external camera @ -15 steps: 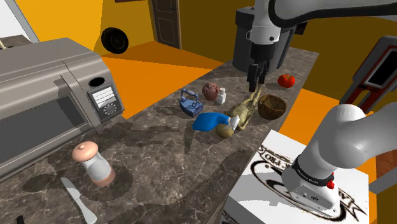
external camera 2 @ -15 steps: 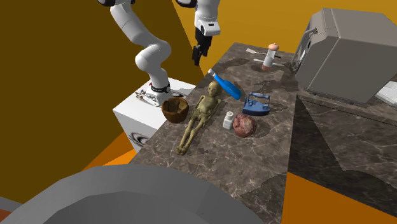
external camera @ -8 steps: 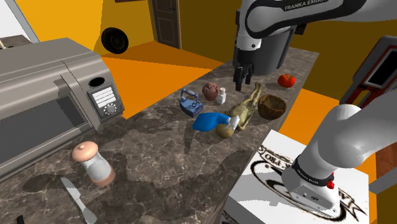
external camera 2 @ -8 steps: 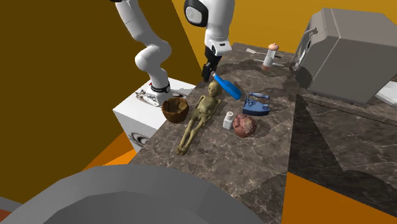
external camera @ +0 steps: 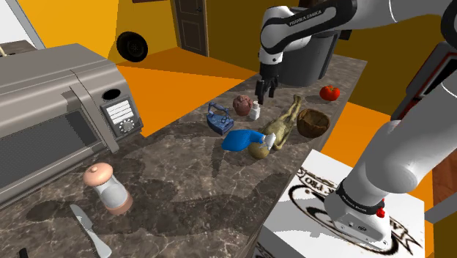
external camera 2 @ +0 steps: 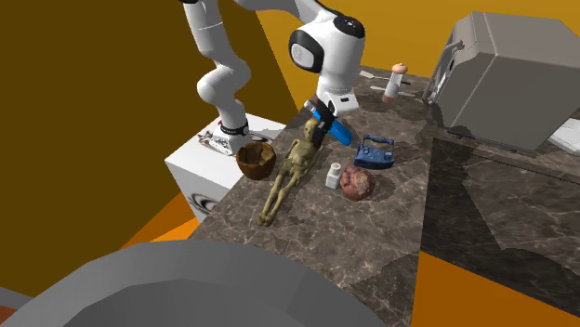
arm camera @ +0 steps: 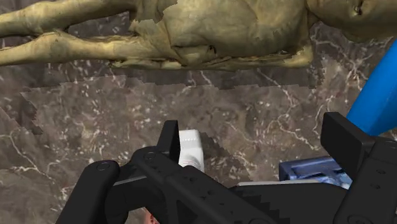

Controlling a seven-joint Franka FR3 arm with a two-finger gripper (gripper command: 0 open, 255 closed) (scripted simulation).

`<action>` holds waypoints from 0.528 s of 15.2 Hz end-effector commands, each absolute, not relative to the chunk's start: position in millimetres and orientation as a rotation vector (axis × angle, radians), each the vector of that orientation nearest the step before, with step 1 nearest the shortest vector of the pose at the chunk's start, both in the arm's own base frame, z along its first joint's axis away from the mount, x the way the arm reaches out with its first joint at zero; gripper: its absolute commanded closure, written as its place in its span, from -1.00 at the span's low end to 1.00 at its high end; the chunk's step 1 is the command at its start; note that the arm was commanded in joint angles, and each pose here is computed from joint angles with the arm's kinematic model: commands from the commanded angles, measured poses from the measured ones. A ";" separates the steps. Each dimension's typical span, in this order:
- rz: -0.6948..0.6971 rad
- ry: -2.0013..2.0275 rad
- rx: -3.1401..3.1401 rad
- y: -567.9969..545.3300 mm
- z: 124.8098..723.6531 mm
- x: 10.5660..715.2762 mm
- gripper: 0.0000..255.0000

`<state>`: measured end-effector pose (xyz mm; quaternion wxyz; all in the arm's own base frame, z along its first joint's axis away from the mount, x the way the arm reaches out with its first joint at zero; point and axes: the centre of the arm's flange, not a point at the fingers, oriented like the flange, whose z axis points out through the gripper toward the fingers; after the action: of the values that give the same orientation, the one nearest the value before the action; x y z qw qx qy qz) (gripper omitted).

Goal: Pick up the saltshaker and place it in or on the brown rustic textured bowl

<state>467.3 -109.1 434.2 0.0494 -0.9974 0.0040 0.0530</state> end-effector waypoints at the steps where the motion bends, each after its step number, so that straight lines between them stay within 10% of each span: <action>1: 0.155 0.015 -3.037 -120.2 420.1 488.1 -1.00; 8: 0.134 0.028 -3.029 -159.6 377.1 552.2 -1.00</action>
<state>544.3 -154.8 382.9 0.0545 -0.9975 0.0088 0.0451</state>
